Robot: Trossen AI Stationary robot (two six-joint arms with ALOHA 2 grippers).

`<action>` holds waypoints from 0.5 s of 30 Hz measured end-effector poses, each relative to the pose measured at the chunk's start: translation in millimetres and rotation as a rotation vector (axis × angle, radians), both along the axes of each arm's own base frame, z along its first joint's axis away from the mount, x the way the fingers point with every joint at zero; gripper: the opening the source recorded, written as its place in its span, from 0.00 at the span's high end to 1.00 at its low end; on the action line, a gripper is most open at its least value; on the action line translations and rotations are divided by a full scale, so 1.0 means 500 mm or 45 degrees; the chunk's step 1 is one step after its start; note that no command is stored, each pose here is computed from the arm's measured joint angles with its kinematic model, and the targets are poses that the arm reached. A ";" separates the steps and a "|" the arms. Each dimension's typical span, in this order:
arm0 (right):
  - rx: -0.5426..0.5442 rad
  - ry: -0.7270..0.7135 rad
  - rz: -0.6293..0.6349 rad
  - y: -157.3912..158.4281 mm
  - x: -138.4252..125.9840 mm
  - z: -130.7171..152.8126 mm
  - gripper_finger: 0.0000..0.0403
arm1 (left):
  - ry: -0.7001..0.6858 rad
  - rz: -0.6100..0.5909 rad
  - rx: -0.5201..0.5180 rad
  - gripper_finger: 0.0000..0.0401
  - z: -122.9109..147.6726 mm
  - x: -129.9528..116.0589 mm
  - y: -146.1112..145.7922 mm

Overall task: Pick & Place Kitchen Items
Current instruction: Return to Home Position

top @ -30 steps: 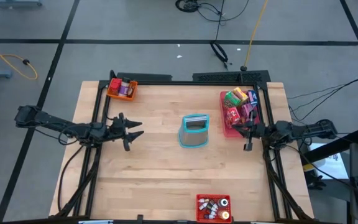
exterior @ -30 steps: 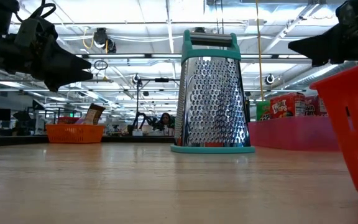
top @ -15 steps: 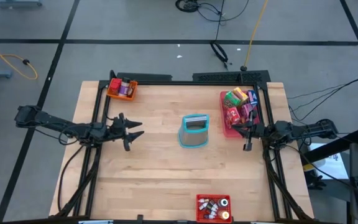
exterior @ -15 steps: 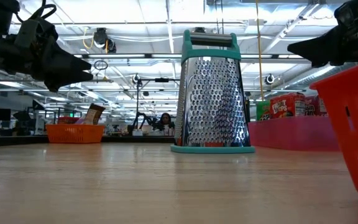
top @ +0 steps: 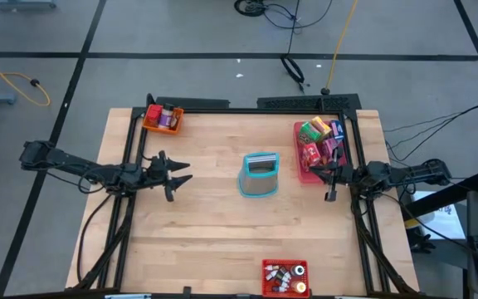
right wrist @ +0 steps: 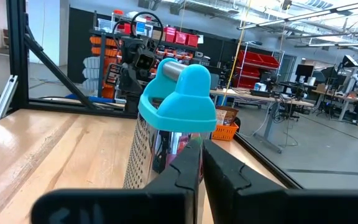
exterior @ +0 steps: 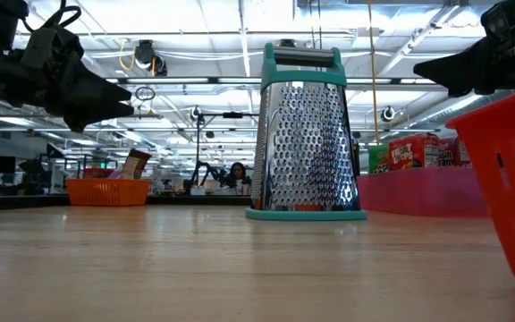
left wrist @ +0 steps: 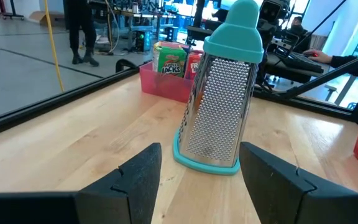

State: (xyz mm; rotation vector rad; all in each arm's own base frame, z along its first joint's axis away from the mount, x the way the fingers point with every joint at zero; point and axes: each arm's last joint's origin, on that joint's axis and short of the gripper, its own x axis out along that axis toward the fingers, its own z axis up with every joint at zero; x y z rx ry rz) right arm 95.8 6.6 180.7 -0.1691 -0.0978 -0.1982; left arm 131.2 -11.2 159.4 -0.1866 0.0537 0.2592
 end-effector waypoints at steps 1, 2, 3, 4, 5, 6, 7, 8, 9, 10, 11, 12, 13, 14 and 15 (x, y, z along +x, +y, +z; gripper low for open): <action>0.000 0.000 0.000 0.000 0.000 0.000 0.97 | 0.000 0.000 0.000 0.46 0.000 0.000 0.000; 0.000 0.000 0.000 0.000 0.000 0.000 0.97 | 0.000 0.000 0.000 0.46 0.000 0.000 0.000; 0.000 0.000 0.000 0.000 0.000 0.000 0.98 | 0.000 0.000 0.000 0.46 0.000 0.000 0.000; 0.000 0.000 0.000 0.000 0.000 0.000 0.98 | 0.000 0.000 0.000 0.46 0.000 0.000 0.000; 0.000 0.000 0.000 0.000 0.000 0.000 0.98 | 0.000 0.000 0.000 0.46 0.000 0.000 0.000; 0.000 0.000 0.000 0.000 0.000 0.000 0.98 | 0.000 0.000 0.000 0.46 0.000 0.000 0.000; 0.000 0.000 0.000 0.000 0.000 0.000 0.98 | 0.000 0.000 0.000 0.46 0.000 0.000 0.000; 0.000 0.000 0.000 0.000 0.000 0.000 0.98 | 0.000 0.000 0.000 0.46 0.000 0.000 0.000; 0.000 0.000 0.000 0.000 0.000 0.000 0.98 | 0.000 0.000 0.000 0.46 0.000 0.000 0.000; 0.000 0.000 0.000 0.000 0.000 0.000 0.98 | 0.000 0.000 0.000 0.46 0.000 0.000 0.000; 0.000 0.000 0.000 0.000 0.000 0.000 0.98 | 0.000 0.000 0.000 0.46 0.000 0.000 0.000; 0.000 0.000 0.000 0.000 0.000 0.000 0.98 | 0.000 0.000 0.000 0.46 0.000 0.000 0.000; 0.000 0.000 0.000 0.000 0.000 0.000 0.98 | 0.000 0.000 0.000 0.46 0.000 0.000 0.000; 0.000 0.000 0.000 0.000 0.000 0.000 0.98 | 0.000 0.000 0.000 0.46 0.000 0.000 0.000; 0.000 0.000 0.000 0.000 0.000 0.000 0.98 | 0.000 0.000 0.000 0.46 0.000 0.000 0.000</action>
